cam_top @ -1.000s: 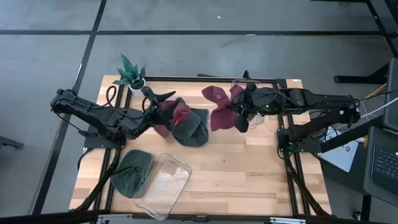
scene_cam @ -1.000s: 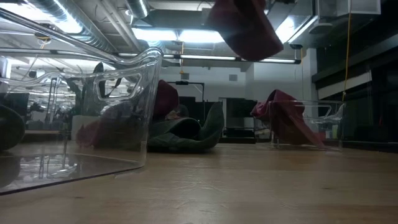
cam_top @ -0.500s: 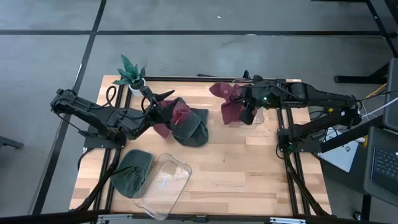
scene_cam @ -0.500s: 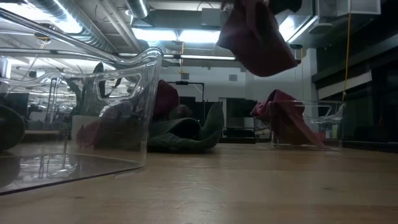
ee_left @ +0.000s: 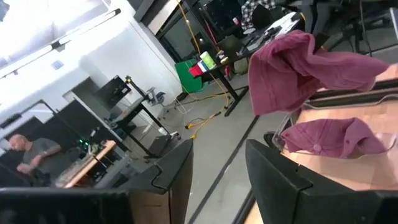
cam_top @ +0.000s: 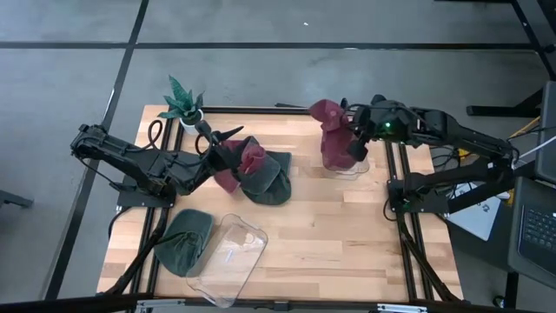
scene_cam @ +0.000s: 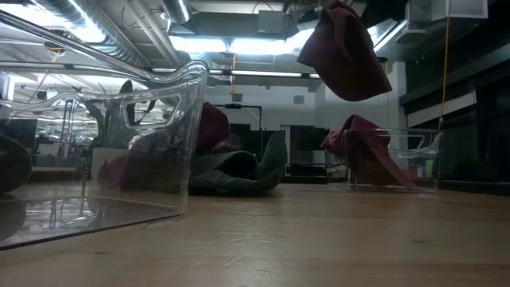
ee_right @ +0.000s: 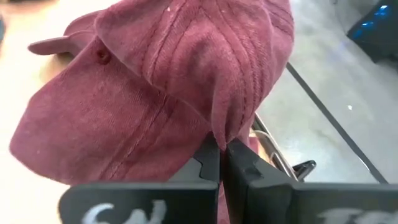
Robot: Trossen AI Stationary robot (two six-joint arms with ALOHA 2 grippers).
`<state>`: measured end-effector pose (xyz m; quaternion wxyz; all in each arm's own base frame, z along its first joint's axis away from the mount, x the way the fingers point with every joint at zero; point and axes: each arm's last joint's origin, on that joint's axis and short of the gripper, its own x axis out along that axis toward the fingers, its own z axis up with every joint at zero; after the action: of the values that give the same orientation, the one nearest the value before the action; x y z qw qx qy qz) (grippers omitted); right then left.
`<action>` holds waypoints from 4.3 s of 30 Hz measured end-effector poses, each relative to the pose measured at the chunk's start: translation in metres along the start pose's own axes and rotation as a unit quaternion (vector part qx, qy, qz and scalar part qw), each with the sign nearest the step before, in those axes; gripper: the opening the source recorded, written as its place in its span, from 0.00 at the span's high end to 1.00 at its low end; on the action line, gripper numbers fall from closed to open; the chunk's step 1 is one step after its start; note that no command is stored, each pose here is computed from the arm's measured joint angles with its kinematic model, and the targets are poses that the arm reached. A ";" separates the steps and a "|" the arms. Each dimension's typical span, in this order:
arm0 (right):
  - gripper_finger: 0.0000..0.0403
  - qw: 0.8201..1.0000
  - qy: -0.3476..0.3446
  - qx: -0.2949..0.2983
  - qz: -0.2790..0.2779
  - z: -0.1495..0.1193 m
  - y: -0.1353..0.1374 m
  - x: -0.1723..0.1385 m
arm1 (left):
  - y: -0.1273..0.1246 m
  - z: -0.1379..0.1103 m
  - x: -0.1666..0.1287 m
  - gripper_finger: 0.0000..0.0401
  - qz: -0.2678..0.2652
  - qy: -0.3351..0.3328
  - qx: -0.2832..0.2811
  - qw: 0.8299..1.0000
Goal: Pick & Place hat
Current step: Put the bottom red cap into the top transparent bin
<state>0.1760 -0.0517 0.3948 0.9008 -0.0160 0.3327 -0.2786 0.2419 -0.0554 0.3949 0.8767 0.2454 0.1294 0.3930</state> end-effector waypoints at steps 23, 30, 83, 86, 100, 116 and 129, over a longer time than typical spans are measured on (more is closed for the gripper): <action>0.99 0.998 0.012 0.056 -0.039 -0.078 -0.016 0.051 | 0.000 0.000 0.000 0.64 0.000 0.000 -0.062 0.998; 0.99 0.996 0.004 0.087 -0.020 -0.092 -0.017 0.069 | 0.000 0.000 0.000 0.64 0.000 0.000 -0.063 0.998; 0.99 0.980 0.004 0.180 -0.081 -0.094 -0.026 0.049 | 0.000 0.000 0.000 0.64 0.000 0.000 -0.065 0.998; 0.99 0.982 0.009 0.178 -0.061 -0.102 -0.022 0.057 | 0.000 0.000 0.000 0.64 0.000 0.000 -0.079 0.997; 0.99 0.983 0.030 0.177 -0.028 -0.126 -0.013 0.078 | 0.000 0.000 0.000 0.64 0.000 0.000 -0.104 0.995; 0.99 0.992 0.070 0.080 0.066 -0.135 -0.007 0.078 | 0.000 0.000 0.000 0.64 0.000 0.000 -0.103 0.995; 0.93 0.995 0.062 0.048 0.069 -0.133 -0.007 0.080 | 0.000 0.000 0.000 0.64 0.000 0.000 -0.103 0.995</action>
<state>0.1413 -0.0772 0.2455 0.8953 0.0671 0.3741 -0.2322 0.2420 -0.0554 0.3949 0.8973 0.1542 0.0883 0.4041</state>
